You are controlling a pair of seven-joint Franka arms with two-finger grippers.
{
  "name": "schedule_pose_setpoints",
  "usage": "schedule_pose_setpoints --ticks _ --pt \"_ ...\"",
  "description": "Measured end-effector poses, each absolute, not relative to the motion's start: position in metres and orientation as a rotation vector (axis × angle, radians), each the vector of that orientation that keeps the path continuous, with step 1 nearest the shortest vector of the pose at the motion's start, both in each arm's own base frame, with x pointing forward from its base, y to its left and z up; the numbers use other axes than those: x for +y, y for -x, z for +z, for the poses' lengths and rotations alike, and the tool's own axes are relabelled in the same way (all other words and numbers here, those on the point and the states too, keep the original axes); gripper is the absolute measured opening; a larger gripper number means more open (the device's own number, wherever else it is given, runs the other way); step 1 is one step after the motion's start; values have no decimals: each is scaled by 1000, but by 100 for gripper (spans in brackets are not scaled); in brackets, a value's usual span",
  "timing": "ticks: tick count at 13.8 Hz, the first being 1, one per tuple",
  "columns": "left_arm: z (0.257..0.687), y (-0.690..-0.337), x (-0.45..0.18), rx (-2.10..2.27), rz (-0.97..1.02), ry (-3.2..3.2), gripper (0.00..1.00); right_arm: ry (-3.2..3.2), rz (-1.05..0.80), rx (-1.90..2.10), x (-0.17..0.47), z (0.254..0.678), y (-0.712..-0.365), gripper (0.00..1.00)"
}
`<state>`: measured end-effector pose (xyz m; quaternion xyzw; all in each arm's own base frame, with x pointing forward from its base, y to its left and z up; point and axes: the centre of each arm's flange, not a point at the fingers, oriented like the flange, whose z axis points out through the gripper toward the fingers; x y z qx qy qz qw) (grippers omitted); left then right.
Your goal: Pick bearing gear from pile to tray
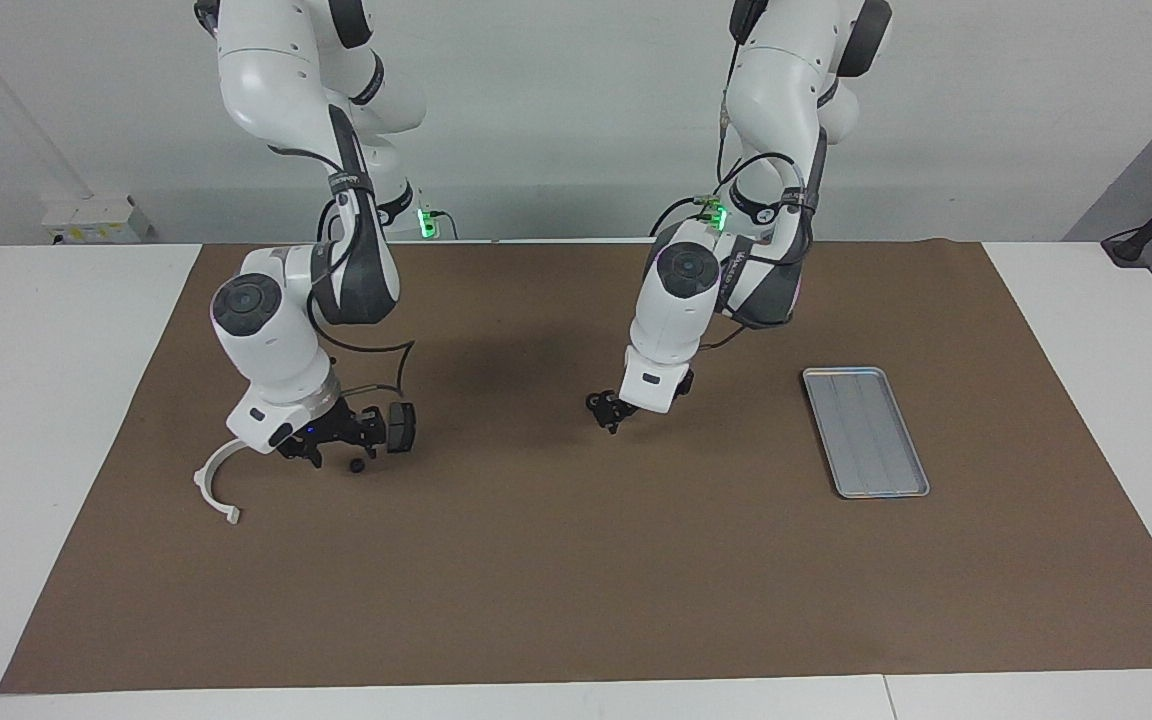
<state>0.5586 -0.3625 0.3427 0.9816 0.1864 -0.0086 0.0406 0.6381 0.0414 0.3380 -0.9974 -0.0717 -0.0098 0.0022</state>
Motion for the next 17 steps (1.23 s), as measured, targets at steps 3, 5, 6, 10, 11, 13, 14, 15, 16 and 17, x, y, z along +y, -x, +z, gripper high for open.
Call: schedule_pose_setpoints --ticks 3,5,6,10,11,13,14,15,16,17 --pt "336 -539 -386 633 -48 -3005 100 3129 -17 -226 42 333 -636 82" --pt "330 -522 -405 656 -65 -3011 100 3129 -11 -227 41 331 -635 80" --pt "327 -519 -409 662 -71 -3013 100 3129 -9 -227 41 330 -634 80" --pt "308 -513 -414 660 -92 -3036 100 3129 -43 -227 41 314 -635 80" --pt "303 -514 -414 657 -86 -3042 100 3129 -45 -227 41 311 -635 80" --pt "295 -515 -413 665 -90 -3048 100 3129 -42 -227 41 307 -634 80" --pt "295 -515 -412 676 -89 -3045 100 3129 -41 -227 41 307 -634 80" --pt "294 -515 -412 684 -87 -3042 100 3129 -40 -227 41 307 -634 80" --pt "293 -515 -412 688 -83 -3038 100 3129 -38 -227 41 306 -634 82" --pt "291 -514 -412 689 -80 -3036 100 3129 -36 -228 41 305 -633 80"
